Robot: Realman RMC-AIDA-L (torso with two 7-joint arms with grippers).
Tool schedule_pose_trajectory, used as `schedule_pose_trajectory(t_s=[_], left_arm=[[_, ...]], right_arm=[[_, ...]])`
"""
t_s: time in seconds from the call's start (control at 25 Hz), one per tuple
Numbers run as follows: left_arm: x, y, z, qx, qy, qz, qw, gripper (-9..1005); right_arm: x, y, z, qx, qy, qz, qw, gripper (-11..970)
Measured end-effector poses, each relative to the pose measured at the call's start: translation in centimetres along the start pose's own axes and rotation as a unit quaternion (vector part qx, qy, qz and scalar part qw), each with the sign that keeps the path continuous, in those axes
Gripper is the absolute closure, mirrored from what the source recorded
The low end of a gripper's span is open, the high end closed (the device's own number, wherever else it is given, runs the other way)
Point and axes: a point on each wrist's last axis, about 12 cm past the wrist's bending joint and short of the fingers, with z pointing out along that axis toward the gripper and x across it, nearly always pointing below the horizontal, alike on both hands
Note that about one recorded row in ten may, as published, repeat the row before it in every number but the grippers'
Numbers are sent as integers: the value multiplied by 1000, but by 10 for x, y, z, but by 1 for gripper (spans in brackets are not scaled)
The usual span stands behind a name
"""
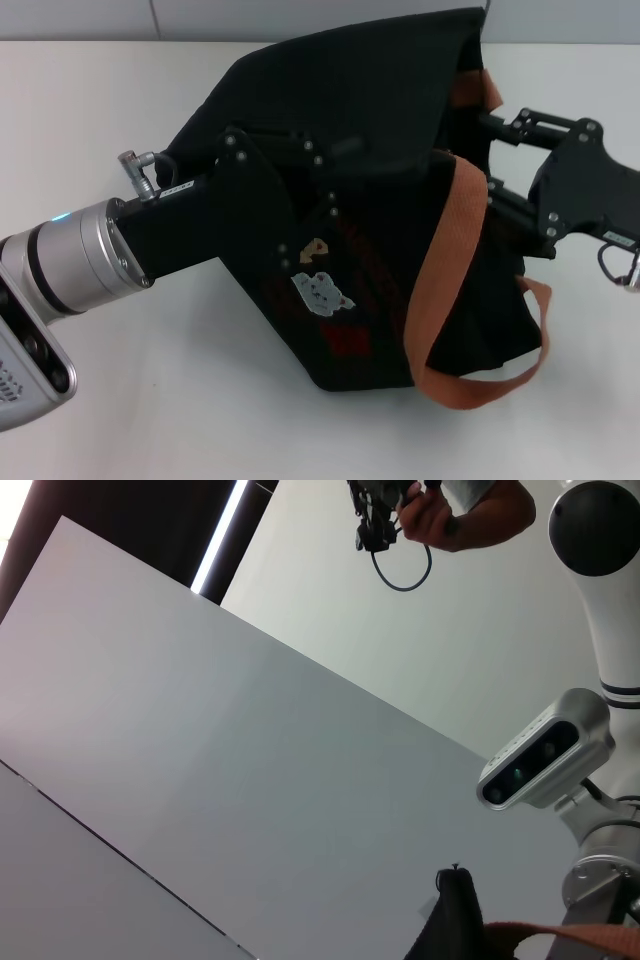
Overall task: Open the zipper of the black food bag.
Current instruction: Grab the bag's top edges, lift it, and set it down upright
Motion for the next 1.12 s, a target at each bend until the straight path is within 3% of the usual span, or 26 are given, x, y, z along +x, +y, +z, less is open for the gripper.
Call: schedule_pose_trajectory(t_s=[0.36, 0.48, 0.92, 1.08, 1.12], left_arm=[[0, 0, 1, 2, -2, 0, 1000, 901], [0, 1, 2, 3, -4, 0, 1000, 901], [1, 1, 3, 5, -6, 1, 1000, 901], [1, 2, 3, 5, -7, 1, 1000, 901], [1, 2, 3, 5, -7, 1, 1000, 901]], right_arm=[[3, 8, 3, -35, 13, -40, 998, 495], [4, 7, 3, -34, 16, -44, 998, 614], [9, 8, 6, -14, 18, -60, 998, 642], [11, 11, 9, -3, 6, -70, 998, 825], [11, 11, 9, -3, 6, -70, 998, 826]])
